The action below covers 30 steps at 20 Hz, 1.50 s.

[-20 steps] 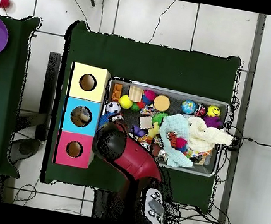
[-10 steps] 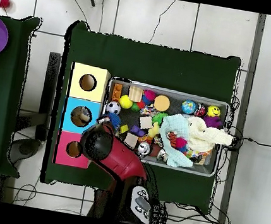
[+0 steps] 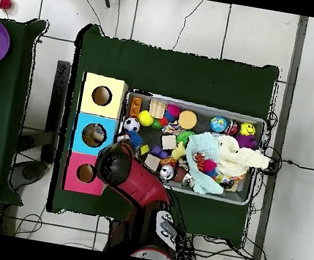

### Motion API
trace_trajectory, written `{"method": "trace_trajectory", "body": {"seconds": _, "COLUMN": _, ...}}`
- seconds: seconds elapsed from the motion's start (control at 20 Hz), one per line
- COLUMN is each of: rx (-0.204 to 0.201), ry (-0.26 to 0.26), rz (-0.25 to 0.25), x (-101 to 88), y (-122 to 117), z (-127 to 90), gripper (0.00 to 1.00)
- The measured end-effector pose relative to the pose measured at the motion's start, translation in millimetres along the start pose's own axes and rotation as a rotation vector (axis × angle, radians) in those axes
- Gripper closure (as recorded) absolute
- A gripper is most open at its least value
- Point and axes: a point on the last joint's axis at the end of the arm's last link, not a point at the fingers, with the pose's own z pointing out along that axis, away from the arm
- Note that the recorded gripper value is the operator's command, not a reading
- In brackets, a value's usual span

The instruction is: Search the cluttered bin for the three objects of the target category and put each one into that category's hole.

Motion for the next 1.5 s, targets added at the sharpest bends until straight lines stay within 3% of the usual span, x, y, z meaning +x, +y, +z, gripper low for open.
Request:
{"method": "trace_trajectory", "body": {"seconds": 0.2, "rx": 0.007, "ry": -0.023, "rz": -0.011, "x": 3.5, "y": -5.1, "z": 7.5, "gripper": 0.00}}
{"method": "trace_trajectory", "body": {"seconds": 0.25, "rx": 0.010, "ry": -0.027, "rz": -0.015, "x": 4.8, "y": -6.4, "z": 9.2, "gripper": 1.00}}
{"method": "trace_trajectory", "body": {"seconds": 0.5, "rx": 0.010, "ry": -0.037, "rz": -0.019, "x": 3.4, "y": -5.4, "z": 9.1, "gripper": 1.00}}
{"method": "trace_trajectory", "body": {"seconds": 0.8, "rx": 0.010, "ry": -0.043, "rz": -0.004, "x": -16.7, "y": -11.8, "z": 8.8, "gripper": 1.00}}
{"method": "trace_trajectory", "body": {"seconds": 1.0, "rx": 0.022, "ry": -0.054, "rz": -0.009, "x": -51.3, "y": -29.5, "z": 3.3, "gripper": 1.00}}
{"method": "trace_trajectory", "body": {"seconds": 1.15, "rx": 0.056, "ry": -0.034, "rz": -0.017, "x": -87.3, "y": -51.7, "z": -7.6, "gripper": 1.00}}
{"method": "trace_trajectory", "body": {"seconds": 1.5, "rx": 0.118, "ry": -0.006, "rz": -0.038, "x": -135.0, "y": -83.4, "z": -29.7, "gripper": 1.00}}
